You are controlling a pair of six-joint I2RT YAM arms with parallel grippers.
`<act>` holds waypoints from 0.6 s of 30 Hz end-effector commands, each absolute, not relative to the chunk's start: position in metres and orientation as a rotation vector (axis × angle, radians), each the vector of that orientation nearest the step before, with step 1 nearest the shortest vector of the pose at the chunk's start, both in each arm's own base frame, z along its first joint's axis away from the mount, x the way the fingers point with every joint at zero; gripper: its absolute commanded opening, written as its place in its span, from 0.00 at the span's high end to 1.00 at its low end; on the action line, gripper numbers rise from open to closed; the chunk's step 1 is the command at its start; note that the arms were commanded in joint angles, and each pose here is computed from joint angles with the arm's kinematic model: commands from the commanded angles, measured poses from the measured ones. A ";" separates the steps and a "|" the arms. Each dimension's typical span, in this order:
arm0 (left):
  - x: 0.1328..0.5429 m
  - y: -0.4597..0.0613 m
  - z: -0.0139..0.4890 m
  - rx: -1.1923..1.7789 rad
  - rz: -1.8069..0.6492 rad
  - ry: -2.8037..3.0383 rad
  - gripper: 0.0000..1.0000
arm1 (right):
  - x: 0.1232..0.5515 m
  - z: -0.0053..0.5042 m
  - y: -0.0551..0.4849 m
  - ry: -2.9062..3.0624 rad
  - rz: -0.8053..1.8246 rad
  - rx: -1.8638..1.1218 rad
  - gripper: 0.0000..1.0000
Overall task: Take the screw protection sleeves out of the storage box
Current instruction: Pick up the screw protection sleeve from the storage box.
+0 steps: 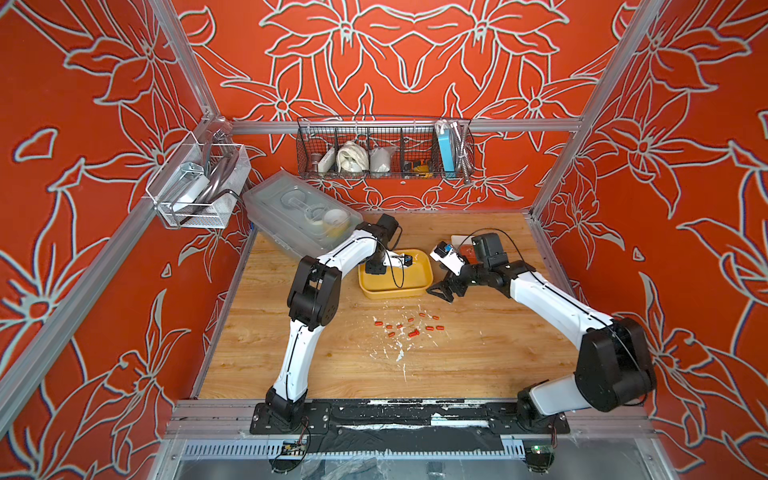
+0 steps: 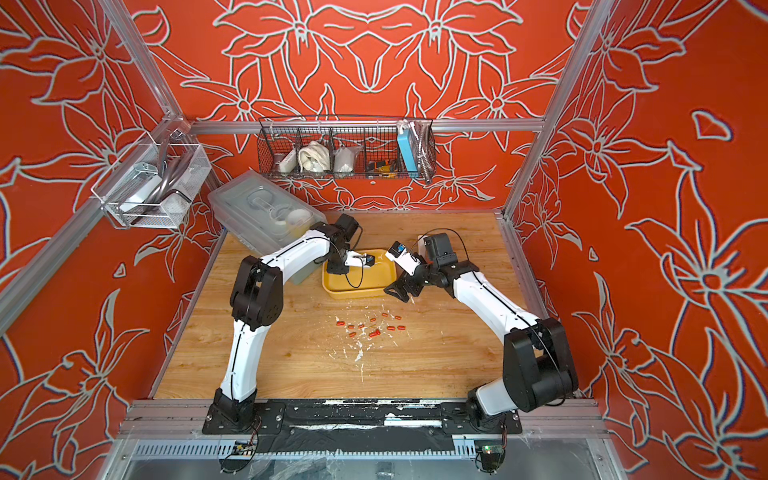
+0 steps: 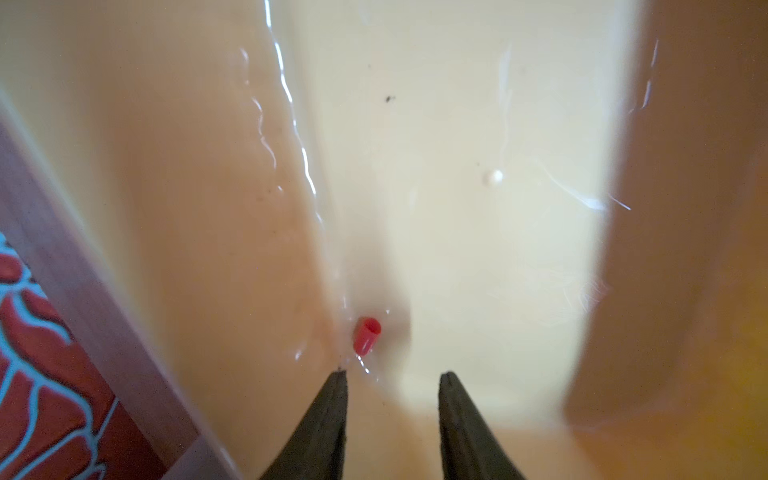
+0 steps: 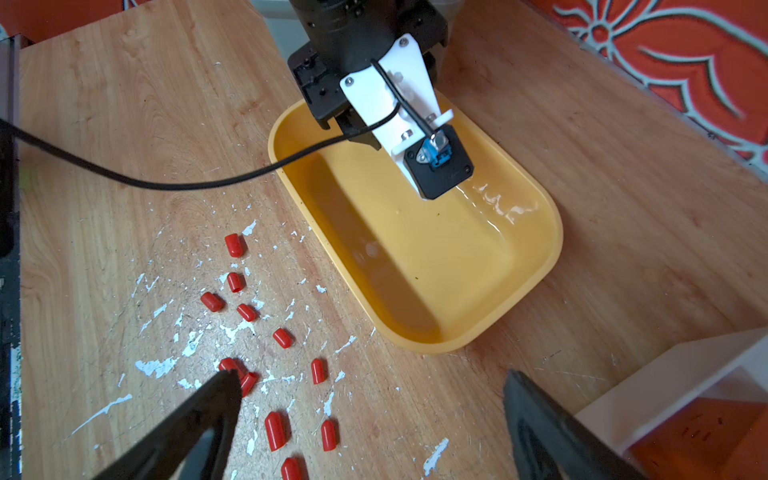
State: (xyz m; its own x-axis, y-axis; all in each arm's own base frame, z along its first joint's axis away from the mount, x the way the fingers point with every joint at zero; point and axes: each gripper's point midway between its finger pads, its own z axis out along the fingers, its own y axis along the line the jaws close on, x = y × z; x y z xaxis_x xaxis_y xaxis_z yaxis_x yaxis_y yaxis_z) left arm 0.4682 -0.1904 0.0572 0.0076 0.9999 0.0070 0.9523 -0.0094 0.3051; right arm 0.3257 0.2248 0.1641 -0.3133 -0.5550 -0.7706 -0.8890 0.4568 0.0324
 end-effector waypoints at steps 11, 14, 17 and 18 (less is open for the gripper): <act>0.486 -0.184 0.028 2.208 0.449 1.936 0.65 | 0.324 0.152 0.225 2.030 0.612 -1.214 0.03; 0.485 -0.180 0.021 2.242 0.470 1.933 0.68 | 0.323 0.153 0.225 2.027 0.615 -1.215 0.03; 0.483 -0.177 0.014 2.267 0.480 1.939 0.76 | 0.323 0.154 0.225 2.025 0.613 -1.215 0.03; 0.483 -0.177 0.014 2.271 0.480 1.942 0.79 | 0.324 0.153 0.225 2.025 0.611 -1.217 0.03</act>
State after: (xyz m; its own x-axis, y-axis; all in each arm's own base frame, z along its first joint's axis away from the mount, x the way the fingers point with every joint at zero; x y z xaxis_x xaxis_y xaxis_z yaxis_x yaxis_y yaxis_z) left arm 0.4882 -0.1818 0.0323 0.1092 0.9853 0.1312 0.9284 -0.1483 0.3407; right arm 0.3259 0.2249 0.1620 -0.3174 -0.5566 -0.7678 -0.8888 0.4569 0.0362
